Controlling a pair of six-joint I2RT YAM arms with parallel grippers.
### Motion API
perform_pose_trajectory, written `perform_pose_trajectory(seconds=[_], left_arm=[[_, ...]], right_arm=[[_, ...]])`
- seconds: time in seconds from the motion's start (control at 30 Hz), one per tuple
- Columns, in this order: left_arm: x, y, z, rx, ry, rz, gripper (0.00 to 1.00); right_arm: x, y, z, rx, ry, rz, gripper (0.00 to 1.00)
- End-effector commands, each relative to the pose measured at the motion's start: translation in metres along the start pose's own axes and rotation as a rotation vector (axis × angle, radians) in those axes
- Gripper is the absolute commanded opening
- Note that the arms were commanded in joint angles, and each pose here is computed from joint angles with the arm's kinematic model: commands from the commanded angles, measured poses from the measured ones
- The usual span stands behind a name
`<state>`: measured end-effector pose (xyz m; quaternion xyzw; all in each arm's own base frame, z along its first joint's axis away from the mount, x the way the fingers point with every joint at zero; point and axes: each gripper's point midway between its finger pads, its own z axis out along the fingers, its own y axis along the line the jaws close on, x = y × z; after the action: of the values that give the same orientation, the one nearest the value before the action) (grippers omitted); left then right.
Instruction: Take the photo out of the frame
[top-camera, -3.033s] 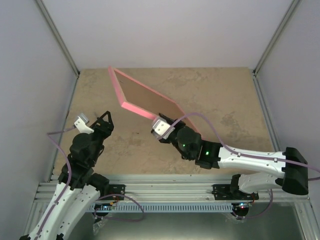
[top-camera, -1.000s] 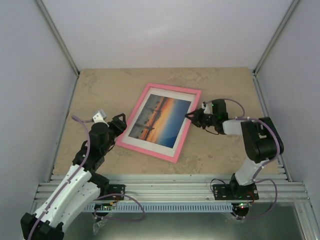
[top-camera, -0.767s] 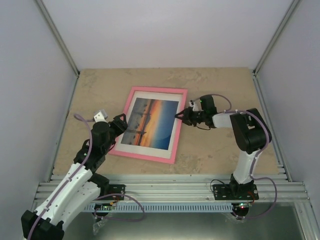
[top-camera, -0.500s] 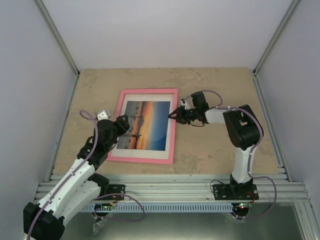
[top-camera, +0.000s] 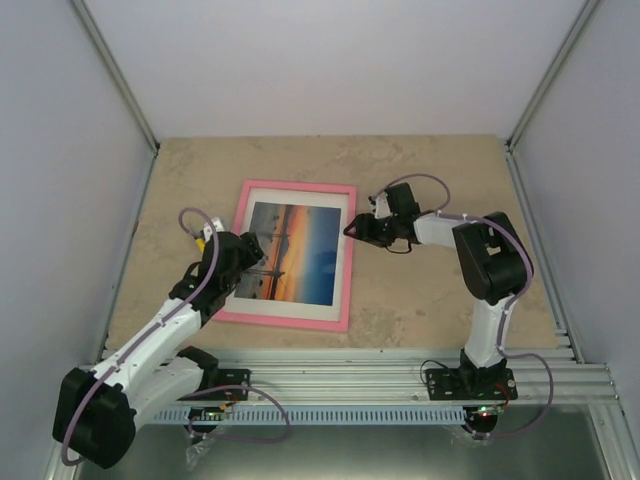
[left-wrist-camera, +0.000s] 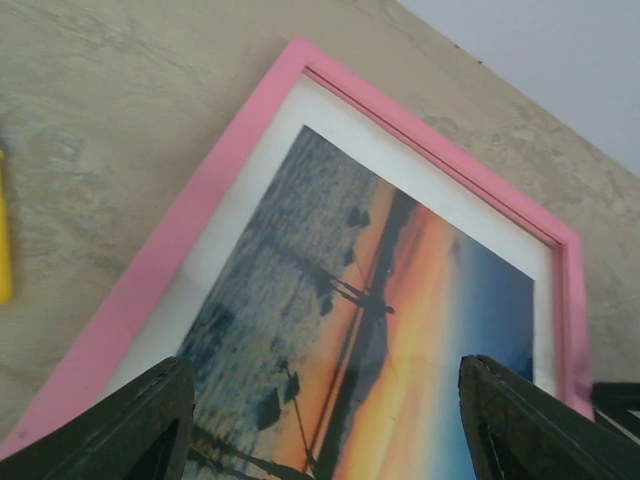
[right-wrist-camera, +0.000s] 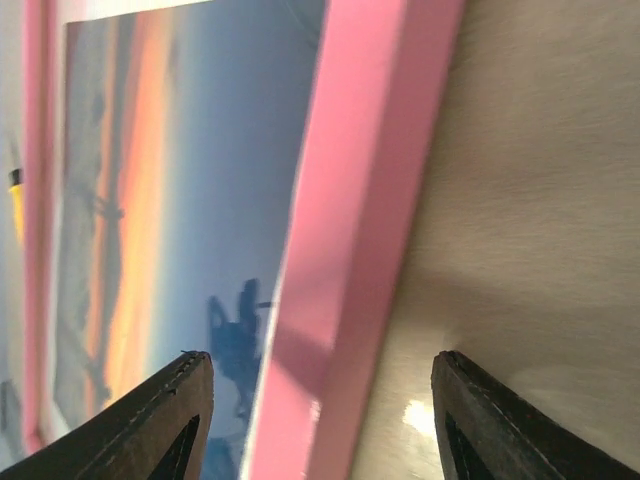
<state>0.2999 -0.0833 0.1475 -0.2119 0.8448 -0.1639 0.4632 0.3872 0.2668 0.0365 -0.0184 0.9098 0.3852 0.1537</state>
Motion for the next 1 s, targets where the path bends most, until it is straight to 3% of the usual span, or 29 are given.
perform_pose_trajectory(seconds=[0.0,0.27,0.6,0.97], left_arm=[[-0.022,0.011,0.005,-0.07,-0.067,0.011,0.75],[-0.024,0.057,0.032,-0.208,-0.032,-0.01,0.78],[0.0,0.08,0.06,-0.284,0.094,0.024,0.85],[0.02,0.085,0.075,-0.303,0.192,0.04,0.85]], right_arm=[[0.002,-0.029,-0.017,0.18,-0.028,-0.032,0.62],[0.018,-0.013,-0.029,0.325,-0.057,-0.162,0.62],[0.028,0.008,-0.016,0.505,-0.089,-0.284,0.61],[0.016,0.003,-0.005,0.581,-0.101,-0.311,0.44]])
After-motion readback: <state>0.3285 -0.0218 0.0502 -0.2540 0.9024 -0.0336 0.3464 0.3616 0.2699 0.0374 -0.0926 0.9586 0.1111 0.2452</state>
